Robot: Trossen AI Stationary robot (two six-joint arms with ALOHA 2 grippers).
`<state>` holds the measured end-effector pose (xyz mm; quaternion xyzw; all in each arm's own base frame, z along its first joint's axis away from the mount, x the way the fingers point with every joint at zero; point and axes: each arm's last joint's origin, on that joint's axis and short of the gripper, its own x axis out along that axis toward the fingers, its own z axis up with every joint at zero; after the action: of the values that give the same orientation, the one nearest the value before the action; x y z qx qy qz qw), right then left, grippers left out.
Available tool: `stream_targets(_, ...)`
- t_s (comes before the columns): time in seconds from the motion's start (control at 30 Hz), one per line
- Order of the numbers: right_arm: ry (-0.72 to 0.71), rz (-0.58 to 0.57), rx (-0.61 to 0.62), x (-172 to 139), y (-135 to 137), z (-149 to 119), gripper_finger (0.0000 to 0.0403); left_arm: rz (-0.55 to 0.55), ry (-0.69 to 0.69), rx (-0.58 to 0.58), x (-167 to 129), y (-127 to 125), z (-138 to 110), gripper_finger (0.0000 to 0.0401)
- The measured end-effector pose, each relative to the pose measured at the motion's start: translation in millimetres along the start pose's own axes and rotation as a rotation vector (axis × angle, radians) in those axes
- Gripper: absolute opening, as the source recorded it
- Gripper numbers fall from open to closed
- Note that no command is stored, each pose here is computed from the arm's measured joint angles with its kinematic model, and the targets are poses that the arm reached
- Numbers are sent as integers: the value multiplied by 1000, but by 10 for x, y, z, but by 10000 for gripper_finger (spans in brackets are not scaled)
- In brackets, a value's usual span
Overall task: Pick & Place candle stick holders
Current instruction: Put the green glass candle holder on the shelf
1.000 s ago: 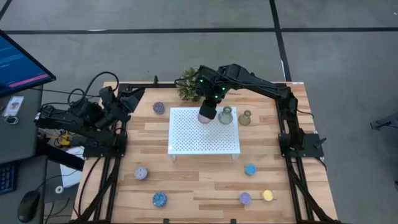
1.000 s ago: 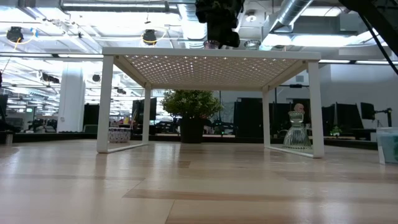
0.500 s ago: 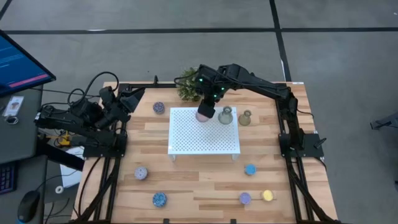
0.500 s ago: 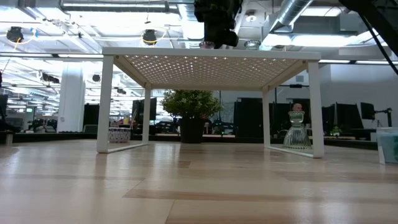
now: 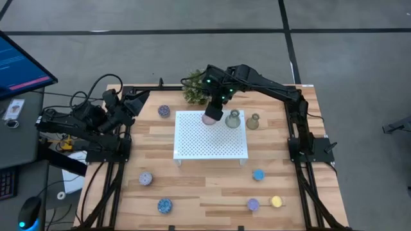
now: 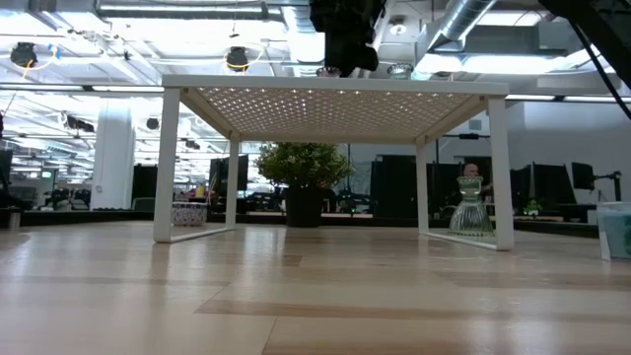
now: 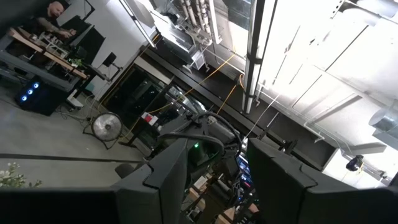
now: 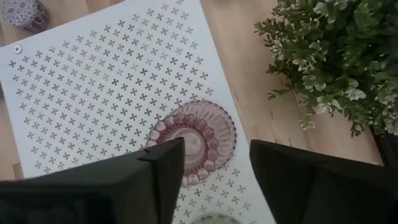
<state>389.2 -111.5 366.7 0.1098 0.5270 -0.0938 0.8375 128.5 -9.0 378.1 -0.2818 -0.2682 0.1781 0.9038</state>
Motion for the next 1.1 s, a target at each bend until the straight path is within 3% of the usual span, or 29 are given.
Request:
stream_targets(0.17, -49, 2, -5, -182, 16, 33, 224, 0, 0, 0, 0, 0, 0, 167)
stream_targets(0.33, -103, -25, 52, -590, -8, -114, 227, 0, 0, 0, 0, 0, 0, 167)
stream_targets(0.6, -61, -287, 198, -1018, -404, -420, 207, 5, -2, 0, 0, 1, 0, 167)
stream_targets(0.87, 79, -337, 397, -949, -925, -929, 197, 7, -2, 0, 1, 2, -1, 167)
stream_targets(1.0, 162, -347, 498, -679, -1032, -1347, 197, 9, 1, 3, 2, 3, -5, 167)
stream_targets(1.1, 157, -267, 560, -411, -1001, -1618, 198, 9, 1, 3, 2, 3, -6, 167)
